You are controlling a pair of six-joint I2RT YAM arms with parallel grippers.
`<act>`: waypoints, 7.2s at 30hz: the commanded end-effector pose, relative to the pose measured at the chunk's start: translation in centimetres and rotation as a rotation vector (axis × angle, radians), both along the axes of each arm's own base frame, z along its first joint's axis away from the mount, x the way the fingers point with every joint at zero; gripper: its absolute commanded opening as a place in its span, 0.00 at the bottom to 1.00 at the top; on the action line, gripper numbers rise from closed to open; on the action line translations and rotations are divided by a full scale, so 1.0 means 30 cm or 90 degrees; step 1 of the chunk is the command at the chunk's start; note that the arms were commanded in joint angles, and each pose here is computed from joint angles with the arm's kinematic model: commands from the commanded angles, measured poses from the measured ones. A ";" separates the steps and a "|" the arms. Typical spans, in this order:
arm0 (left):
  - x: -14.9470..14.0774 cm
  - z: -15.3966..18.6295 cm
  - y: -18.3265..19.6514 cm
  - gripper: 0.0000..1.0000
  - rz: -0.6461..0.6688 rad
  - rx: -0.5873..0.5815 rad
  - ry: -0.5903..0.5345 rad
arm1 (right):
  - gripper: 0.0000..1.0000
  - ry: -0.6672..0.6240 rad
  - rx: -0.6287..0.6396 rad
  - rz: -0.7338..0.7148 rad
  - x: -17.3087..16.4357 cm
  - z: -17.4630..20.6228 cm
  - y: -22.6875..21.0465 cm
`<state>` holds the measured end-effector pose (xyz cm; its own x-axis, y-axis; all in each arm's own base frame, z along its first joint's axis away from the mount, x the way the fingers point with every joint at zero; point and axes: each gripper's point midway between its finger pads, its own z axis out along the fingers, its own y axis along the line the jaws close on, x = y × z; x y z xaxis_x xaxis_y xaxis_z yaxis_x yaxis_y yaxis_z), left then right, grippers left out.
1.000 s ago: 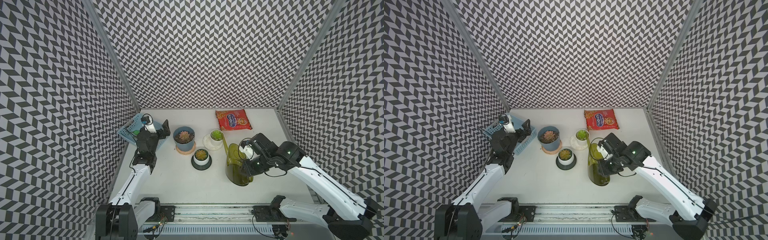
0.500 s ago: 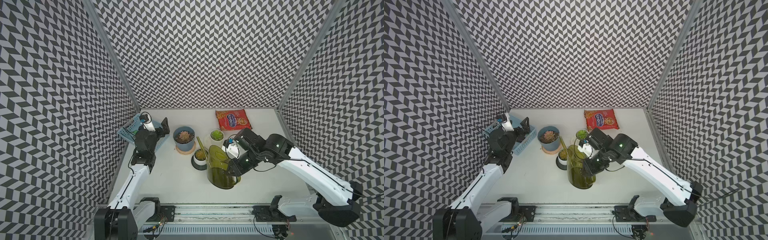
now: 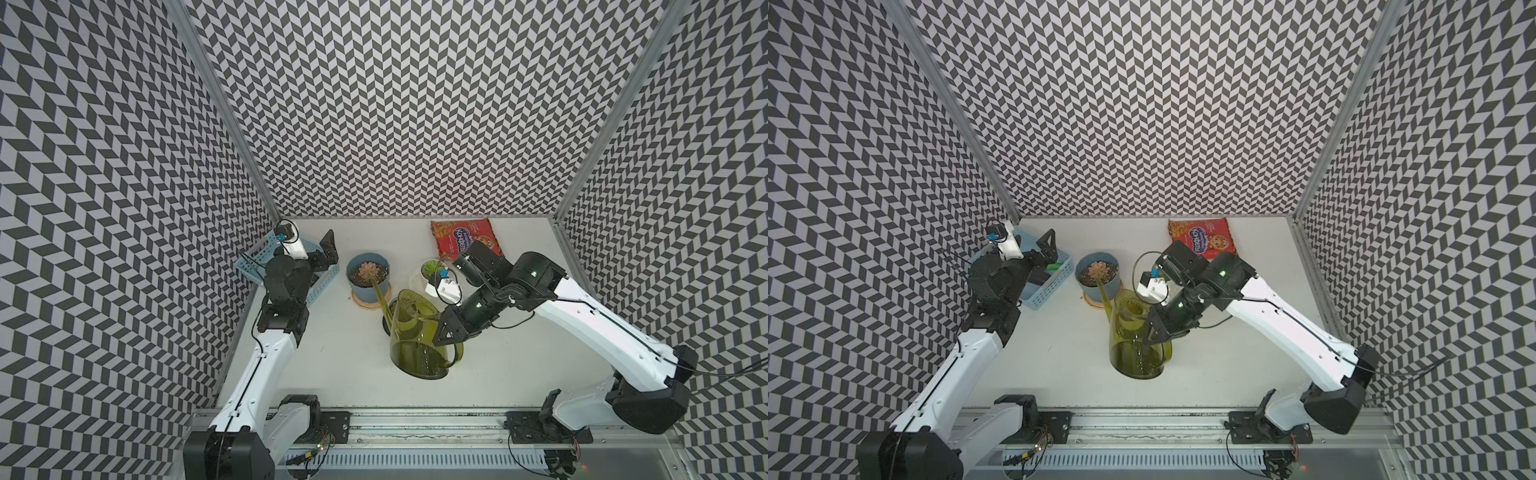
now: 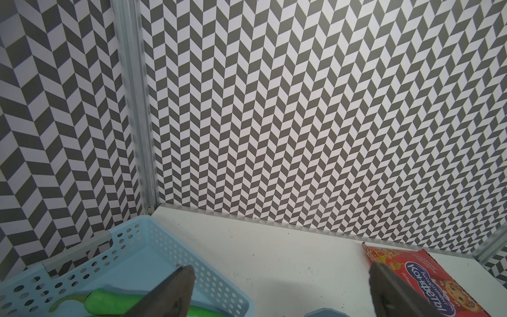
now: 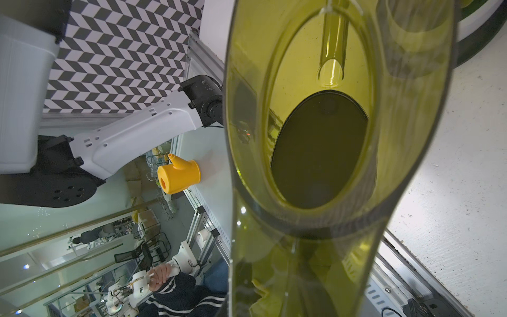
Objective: Water the succulent around the soil edge
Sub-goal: Water the soil of the potted plant with water.
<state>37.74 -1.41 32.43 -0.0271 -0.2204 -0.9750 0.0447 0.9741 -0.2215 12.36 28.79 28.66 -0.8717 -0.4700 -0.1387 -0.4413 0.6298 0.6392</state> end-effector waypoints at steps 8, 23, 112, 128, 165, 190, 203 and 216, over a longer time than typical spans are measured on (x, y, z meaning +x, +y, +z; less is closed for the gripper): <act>-0.017 0.045 -0.029 1.00 -0.024 -0.006 -0.017 | 0.00 -0.033 0.038 -0.030 0.040 0.027 -0.042; -0.019 0.047 -0.024 1.00 -0.019 -0.012 -0.016 | 0.00 0.040 0.036 -0.003 -0.206 -0.029 -0.145; -0.024 0.035 -0.015 1.00 -0.009 -0.007 -0.018 | 0.00 0.068 -0.040 -0.049 -0.233 -0.177 -0.223; -0.022 0.033 -0.014 1.00 -0.008 -0.001 -0.018 | 0.00 0.051 -0.035 -0.068 -0.148 -0.178 -0.223; -0.020 0.038 -0.014 1.00 -0.007 0.003 -0.022 | 0.00 0.032 -0.012 -0.056 -0.057 -0.128 -0.166; -0.023 0.038 -0.012 1.00 -0.005 0.002 -0.021 | 0.00 0.053 0.021 0.004 -0.108 -0.062 -0.083; -0.030 0.039 -0.011 1.00 -0.004 0.000 -0.024 | 0.00 0.068 -0.001 0.026 -0.179 -0.083 -0.076; -0.027 0.031 -0.012 1.00 -0.005 -0.004 -0.020 | 0.00 0.079 -0.016 0.012 -0.232 -0.107 -0.122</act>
<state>37.24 -1.60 32.89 -0.0199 -0.2269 -0.9737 0.0509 0.9724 -0.2276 5.87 24.77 24.36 -0.8783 -0.4768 0.0364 -0.3439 0.6826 0.6449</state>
